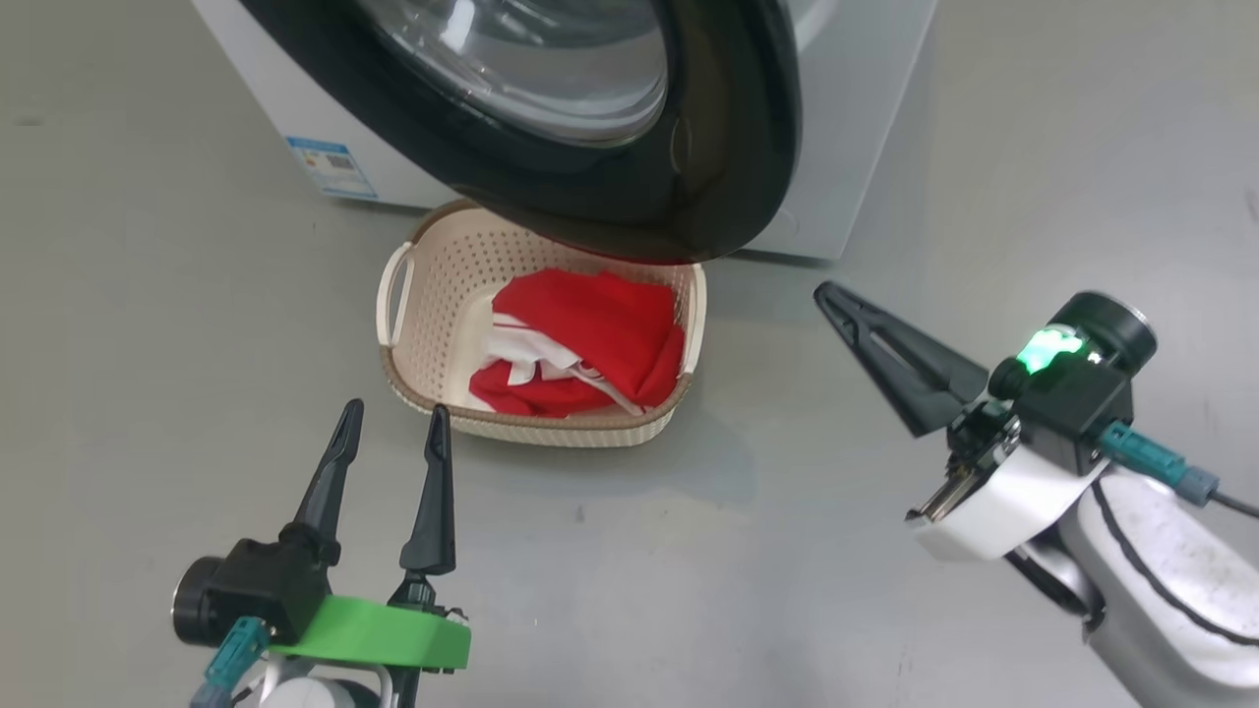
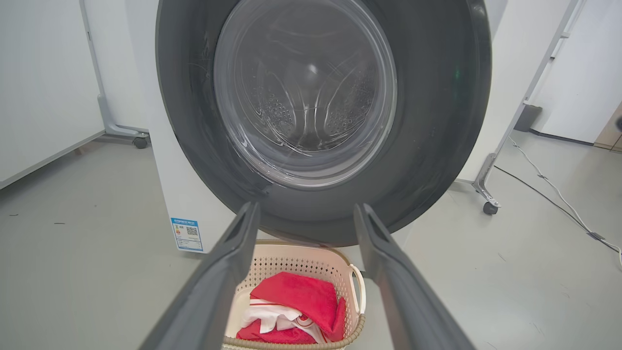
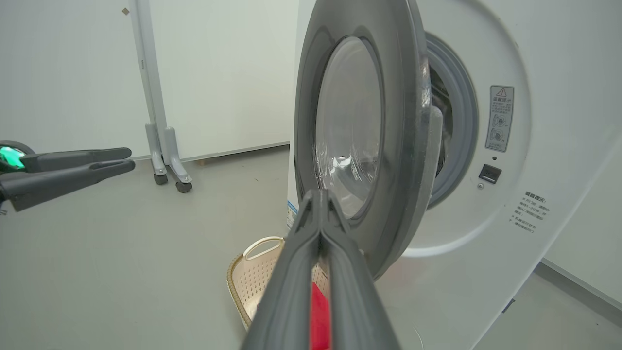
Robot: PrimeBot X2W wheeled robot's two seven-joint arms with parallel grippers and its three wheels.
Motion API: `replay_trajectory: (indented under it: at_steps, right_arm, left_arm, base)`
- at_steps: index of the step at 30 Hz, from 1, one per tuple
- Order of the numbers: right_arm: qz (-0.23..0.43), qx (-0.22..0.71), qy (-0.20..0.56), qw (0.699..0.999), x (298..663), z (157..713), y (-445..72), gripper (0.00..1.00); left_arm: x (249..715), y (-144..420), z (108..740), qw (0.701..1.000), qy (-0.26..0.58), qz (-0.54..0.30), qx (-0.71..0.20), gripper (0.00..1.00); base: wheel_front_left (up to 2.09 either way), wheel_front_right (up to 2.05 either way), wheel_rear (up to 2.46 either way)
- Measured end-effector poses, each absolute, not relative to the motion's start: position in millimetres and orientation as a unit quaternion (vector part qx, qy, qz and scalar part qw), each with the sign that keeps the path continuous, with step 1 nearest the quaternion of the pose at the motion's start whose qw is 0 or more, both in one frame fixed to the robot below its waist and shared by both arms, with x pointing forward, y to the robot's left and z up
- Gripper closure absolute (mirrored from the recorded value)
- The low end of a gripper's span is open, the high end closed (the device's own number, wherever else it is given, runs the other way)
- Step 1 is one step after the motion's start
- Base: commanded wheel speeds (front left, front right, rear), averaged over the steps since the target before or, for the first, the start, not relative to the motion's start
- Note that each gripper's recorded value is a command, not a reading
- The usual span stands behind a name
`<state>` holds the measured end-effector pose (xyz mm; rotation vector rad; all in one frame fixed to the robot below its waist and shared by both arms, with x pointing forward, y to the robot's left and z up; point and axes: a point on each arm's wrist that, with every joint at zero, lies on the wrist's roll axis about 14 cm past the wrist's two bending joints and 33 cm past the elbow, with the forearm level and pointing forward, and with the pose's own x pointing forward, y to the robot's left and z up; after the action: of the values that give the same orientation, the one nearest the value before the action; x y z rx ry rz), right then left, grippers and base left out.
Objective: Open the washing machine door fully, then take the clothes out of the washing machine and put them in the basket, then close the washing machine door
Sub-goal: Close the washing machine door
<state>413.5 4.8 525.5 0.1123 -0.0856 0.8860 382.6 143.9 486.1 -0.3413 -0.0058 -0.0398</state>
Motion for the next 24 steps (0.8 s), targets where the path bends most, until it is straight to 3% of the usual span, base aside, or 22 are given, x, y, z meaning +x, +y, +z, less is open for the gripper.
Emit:
replay_trajectory:
  at_steps: [24]
  right_arm:
    - [0.479, 0.046, -0.023, 0.876, 493, 484, 36, 1.00]
  left_arm:
    - [405, 156, 461, 0.988, 0.029, 0.015, -0.154, 0.00]
  base:
    - [0.00, 0.00, 0.00]
